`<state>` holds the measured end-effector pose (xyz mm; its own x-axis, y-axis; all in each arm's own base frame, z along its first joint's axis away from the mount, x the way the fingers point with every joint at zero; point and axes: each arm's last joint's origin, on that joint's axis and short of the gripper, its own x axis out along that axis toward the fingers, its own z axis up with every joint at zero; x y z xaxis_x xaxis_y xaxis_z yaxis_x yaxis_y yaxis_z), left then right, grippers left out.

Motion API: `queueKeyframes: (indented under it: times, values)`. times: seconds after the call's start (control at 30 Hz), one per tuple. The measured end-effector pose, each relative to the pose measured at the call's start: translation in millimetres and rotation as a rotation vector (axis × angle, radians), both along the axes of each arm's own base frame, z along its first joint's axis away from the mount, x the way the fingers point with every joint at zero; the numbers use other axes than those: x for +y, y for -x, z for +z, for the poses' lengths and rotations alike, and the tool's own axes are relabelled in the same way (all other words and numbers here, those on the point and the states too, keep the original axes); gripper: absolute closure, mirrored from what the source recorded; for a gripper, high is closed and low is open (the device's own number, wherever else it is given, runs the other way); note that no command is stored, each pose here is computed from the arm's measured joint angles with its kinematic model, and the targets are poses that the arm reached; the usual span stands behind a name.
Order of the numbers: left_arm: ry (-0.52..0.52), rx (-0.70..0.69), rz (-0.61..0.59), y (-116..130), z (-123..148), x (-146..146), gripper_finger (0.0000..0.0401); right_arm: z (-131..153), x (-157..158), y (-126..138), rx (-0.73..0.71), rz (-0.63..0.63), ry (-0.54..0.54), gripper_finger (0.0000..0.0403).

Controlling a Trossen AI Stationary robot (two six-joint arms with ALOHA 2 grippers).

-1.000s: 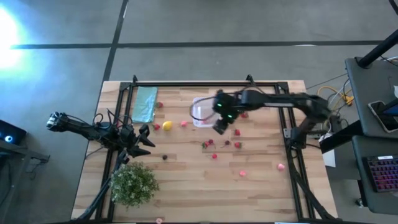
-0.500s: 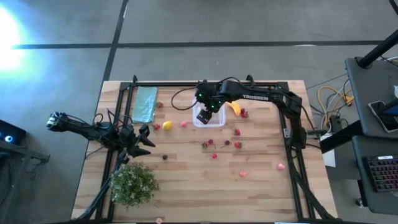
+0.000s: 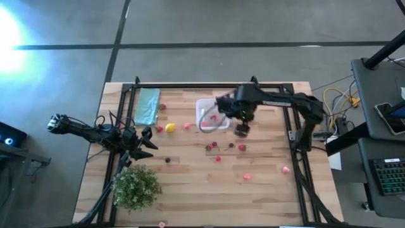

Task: Pick and placing Produce into tupperware
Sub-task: Put the pink peach into the transparent bin

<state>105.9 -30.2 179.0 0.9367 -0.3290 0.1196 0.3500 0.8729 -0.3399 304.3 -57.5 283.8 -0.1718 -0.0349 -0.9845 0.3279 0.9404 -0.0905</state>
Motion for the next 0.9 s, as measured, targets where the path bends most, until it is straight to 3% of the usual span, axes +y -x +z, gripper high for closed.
queueKeyframes:
  times: [0.13, 0.3, 0.53, 0.7, 0.9]
  values:
    - [0.000, 0.001, 0.000, 0, 0, 0, 0.0246, -10, 36, 35, 0.063, 0.007, -0.067, 0.0114]
    - [0.000, -0.001, -0.002, 0, 0, 0, 0.0246, -35, 80, 82, 0.175, 0.048, -0.063, 0.0120]
    - [-0.001, 0.000, -0.003, 0, 0, 0, 0.0246, -78, 113, 132, 0.420, -0.133, -0.135, 0.0122]
    - [0.000, -0.002, -0.003, 0, 0, 0, 0.0246, -97, 121, 136, 0.466, -0.199, -0.218, 0.0128]
    - [0.000, 0.000, -0.003, 0, 0, 0, 0.0246, -108, 132, 128, 0.407, -0.166, -0.295, 0.0131]
